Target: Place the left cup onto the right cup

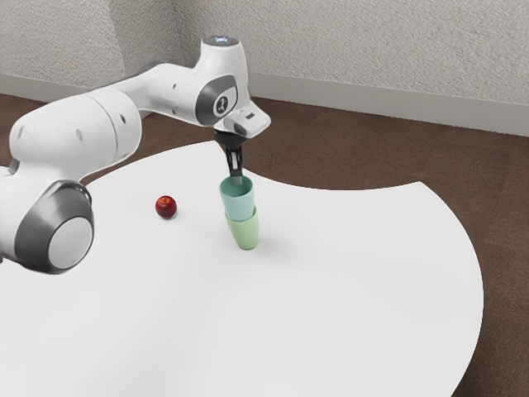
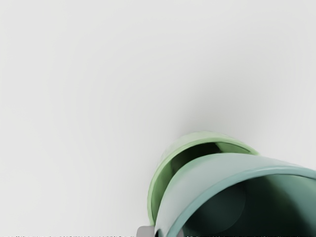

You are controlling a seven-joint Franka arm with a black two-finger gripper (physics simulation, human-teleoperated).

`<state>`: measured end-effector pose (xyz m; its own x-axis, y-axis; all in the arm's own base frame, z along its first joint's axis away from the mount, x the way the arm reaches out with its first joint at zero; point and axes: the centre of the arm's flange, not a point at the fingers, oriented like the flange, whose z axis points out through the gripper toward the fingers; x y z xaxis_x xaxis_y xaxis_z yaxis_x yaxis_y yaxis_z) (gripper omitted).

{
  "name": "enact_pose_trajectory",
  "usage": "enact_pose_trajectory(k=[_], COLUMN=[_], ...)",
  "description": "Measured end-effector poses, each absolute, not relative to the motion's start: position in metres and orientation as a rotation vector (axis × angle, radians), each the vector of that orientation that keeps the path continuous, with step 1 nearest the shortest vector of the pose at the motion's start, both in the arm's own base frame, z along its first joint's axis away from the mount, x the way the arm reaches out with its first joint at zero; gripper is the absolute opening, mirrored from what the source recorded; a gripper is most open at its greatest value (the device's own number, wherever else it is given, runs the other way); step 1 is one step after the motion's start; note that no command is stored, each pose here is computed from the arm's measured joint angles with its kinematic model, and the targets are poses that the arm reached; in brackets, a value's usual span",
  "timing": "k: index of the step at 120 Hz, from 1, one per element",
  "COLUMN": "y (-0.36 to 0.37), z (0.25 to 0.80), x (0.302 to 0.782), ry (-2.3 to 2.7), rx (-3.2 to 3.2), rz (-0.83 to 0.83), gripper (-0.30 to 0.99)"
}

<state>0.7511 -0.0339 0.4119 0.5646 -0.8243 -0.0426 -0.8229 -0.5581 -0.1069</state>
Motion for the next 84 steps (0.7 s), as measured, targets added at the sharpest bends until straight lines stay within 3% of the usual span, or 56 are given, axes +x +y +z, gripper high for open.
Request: enact_pose_trajectory(k=[22, 36, 56, 84], y=[-0.032, -0.032, -0.031, -0.030], z=[0.410, 0.412, 0.434, 0.484], x=[0.753, 0.752, 0.745, 0.706], ry=[1.451, 1.473, 1.491, 1.509], rx=[-2.660, -2.648, -2.635, -2.653], rz=[-0.014, -0.015, -0.026, -0.007], gripper=[0.30, 0.46, 0.59, 0.66])
